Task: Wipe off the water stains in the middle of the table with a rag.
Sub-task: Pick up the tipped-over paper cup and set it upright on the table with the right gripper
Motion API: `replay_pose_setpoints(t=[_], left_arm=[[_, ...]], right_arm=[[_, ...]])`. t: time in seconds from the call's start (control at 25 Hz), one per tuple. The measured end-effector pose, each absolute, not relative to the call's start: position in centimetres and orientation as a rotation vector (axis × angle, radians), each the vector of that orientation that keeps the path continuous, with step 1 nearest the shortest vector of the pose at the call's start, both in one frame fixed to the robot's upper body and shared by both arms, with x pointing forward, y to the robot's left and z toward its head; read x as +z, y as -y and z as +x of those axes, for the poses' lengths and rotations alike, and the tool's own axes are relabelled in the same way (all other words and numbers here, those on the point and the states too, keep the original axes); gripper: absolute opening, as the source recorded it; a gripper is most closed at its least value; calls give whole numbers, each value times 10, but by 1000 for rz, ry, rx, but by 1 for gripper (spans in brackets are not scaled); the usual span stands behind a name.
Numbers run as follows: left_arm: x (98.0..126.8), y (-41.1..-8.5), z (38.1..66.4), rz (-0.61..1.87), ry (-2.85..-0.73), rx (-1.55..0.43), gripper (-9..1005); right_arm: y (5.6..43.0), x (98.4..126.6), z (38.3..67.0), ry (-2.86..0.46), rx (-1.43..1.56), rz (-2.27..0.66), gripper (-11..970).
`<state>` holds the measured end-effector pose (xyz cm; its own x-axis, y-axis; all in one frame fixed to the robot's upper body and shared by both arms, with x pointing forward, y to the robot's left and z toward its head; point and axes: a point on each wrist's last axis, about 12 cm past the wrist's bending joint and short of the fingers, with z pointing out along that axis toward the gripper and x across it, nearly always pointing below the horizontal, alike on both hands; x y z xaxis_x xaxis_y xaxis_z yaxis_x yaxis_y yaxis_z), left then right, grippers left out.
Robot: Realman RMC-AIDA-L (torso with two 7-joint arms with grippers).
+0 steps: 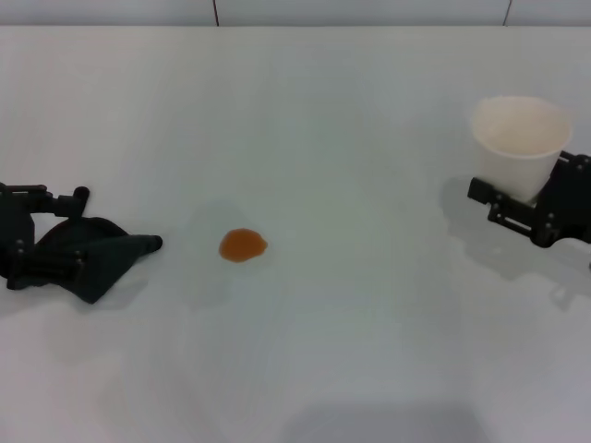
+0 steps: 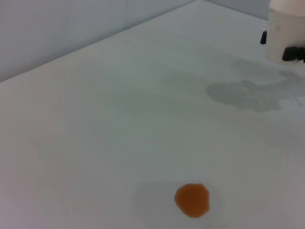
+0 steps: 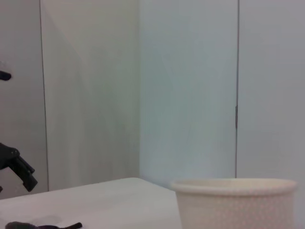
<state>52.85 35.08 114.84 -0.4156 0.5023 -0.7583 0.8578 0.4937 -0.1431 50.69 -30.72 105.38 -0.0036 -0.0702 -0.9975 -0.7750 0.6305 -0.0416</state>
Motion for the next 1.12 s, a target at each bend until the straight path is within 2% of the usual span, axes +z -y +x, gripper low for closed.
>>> replay_pose_setpoints(t=[0.56,1.12], left_arm=[[1137,-337,525,1167,-2044,-710,848],[1123,-332,516,1182,-2072,-713,847]], right_arm=[[292,1034,500,-1487,574,-774,613],[286,1009,501,-1629,489,-786,612]])
